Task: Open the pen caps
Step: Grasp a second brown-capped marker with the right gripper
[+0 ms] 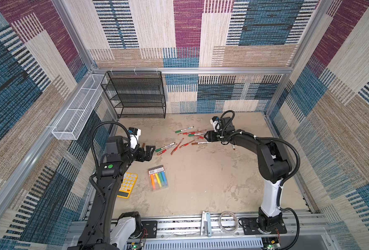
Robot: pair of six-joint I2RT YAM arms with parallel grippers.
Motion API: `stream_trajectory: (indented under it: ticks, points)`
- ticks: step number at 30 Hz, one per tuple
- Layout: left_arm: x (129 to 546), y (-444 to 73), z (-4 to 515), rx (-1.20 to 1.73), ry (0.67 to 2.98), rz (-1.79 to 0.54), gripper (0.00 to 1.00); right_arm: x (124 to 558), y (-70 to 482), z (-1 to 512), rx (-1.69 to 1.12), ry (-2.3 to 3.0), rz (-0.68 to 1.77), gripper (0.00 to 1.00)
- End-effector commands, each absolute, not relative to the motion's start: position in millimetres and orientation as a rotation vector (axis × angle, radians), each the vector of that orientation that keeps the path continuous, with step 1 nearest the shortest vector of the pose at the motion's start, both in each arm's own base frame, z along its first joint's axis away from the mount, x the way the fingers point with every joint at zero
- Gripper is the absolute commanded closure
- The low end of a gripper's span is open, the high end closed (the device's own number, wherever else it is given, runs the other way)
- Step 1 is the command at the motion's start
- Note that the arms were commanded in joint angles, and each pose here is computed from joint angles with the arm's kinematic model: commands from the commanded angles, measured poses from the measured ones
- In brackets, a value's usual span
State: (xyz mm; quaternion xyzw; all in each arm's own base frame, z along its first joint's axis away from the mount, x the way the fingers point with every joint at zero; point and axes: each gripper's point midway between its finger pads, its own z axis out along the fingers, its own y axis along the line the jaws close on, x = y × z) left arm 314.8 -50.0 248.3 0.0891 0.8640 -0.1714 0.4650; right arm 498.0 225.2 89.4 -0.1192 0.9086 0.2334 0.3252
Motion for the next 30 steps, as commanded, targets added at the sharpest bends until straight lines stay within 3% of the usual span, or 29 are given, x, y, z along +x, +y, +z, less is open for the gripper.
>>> stream_trajectory:
  ticks: [1, 21, 30]
  points:
    - [316, -49, 251, 0.21, 2.118, -0.423, 0.03, 505, 245, 91, -0.326, 2.382, 0.66, 0.35]
    - [317, -49, 248, 0.207, 2.118, -0.433, 0.03, 502, 259, 44, -0.358, 2.482, 0.65, 0.37]
    - [317, -47, 249, 0.196, 2.118, -0.429, 0.04, 466, 251, 46, -0.367, 2.507, 0.69, 0.38]
